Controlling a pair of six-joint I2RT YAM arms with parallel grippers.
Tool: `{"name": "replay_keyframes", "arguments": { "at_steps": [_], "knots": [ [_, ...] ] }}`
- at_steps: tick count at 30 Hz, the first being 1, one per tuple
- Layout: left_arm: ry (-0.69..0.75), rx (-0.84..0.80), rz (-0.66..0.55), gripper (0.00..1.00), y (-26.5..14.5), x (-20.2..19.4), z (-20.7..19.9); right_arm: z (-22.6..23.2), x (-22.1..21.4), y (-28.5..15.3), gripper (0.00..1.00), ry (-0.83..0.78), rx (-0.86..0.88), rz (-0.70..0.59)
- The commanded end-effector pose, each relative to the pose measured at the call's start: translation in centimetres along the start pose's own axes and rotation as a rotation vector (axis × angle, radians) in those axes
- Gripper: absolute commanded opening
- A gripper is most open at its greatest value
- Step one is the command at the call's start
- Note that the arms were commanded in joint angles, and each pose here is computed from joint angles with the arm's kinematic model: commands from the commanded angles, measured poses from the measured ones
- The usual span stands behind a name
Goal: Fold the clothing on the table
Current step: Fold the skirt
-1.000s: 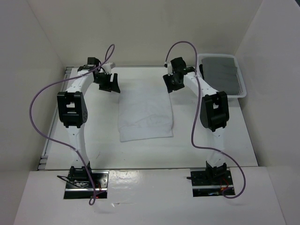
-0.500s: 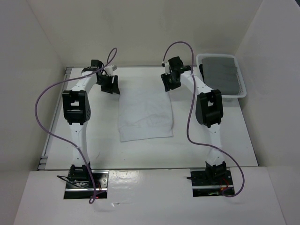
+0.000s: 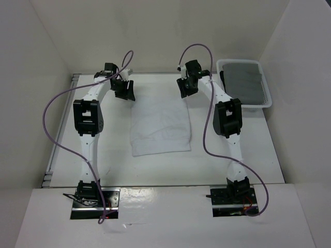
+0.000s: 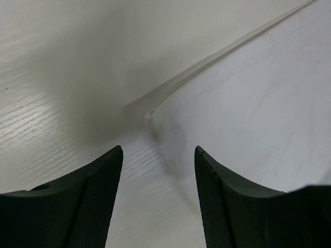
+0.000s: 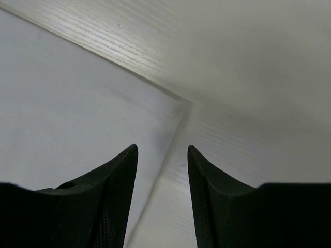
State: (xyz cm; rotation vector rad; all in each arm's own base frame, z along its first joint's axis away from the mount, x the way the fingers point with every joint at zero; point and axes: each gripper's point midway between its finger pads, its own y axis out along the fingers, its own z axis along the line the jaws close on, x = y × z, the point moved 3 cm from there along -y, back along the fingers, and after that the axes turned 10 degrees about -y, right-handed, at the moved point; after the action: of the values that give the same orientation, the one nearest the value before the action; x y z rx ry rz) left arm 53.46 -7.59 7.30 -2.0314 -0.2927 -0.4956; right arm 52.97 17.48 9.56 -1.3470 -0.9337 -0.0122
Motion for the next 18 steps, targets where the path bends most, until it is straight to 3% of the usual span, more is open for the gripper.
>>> {"name": "replay_keyframes", "arguments": {
  "at_steps": [1,18],
  "knots": [
    [0.015,-0.01,0.017,0.64,0.7,0.0,-0.6,-0.3,0.6,-0.2,0.48,-0.004,0.011,-0.009],
    [0.023,0.015,0.037,0.57,1.6,-0.4,-0.2,-0.5,0.6,2.0,0.44,-0.002,0.058,0.001]
  ]
}}
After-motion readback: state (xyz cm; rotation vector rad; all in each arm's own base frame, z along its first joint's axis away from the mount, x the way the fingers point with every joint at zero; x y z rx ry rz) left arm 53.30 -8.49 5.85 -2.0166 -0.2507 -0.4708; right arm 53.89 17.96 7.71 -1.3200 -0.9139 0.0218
